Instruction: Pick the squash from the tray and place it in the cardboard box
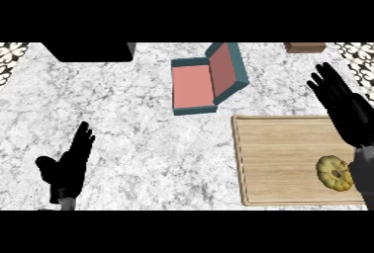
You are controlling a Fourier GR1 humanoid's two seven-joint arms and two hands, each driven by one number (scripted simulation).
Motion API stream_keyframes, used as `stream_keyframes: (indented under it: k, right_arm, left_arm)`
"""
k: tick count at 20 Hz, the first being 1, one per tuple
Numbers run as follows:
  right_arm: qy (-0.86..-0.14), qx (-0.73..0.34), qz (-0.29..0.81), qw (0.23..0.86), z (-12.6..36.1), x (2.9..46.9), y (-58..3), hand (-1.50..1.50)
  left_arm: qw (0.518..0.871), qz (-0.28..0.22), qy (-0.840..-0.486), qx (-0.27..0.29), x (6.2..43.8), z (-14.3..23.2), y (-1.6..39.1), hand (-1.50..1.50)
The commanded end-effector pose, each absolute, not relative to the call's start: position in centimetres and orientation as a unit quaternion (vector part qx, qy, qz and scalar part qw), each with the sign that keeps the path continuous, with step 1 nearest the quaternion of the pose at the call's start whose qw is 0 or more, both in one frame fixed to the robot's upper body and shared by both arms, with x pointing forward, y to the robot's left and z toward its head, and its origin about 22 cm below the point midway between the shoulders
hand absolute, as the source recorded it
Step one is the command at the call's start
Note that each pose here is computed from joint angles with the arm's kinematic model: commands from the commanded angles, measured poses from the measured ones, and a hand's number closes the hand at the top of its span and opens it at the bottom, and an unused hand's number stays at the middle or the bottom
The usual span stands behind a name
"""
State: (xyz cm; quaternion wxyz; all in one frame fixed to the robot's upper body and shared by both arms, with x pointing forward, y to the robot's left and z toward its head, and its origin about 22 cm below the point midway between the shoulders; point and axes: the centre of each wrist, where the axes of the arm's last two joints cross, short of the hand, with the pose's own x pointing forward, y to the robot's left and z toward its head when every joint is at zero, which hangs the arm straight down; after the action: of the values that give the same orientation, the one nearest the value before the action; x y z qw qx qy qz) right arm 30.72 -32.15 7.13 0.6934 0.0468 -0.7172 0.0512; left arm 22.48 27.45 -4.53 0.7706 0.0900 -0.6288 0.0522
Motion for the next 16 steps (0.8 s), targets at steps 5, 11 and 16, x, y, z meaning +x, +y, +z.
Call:
stream_keyframes:
  k: [5,11,16]
  right_arm:
    - [-0.705,-0.035,0.351,0.615,14.8,29.0,-33.2,-1.50]
    - [-0.833,-0.117,0.369,0.395,16.7,25.6,-36.7,-1.50]
    - [-0.809,-0.106,0.480,0.324,17.4,21.8,-36.6,-1.50]
  left_arm:
    - [0.736,0.027,-0.673,0.074,24.9,0.9,29.9,0.00]
    - [0.748,0.044,-0.661,0.049,24.3,2.4,31.5,0.00]
    - [0.750,0.034,-0.659,0.047,23.4,4.9,34.0,0.00]
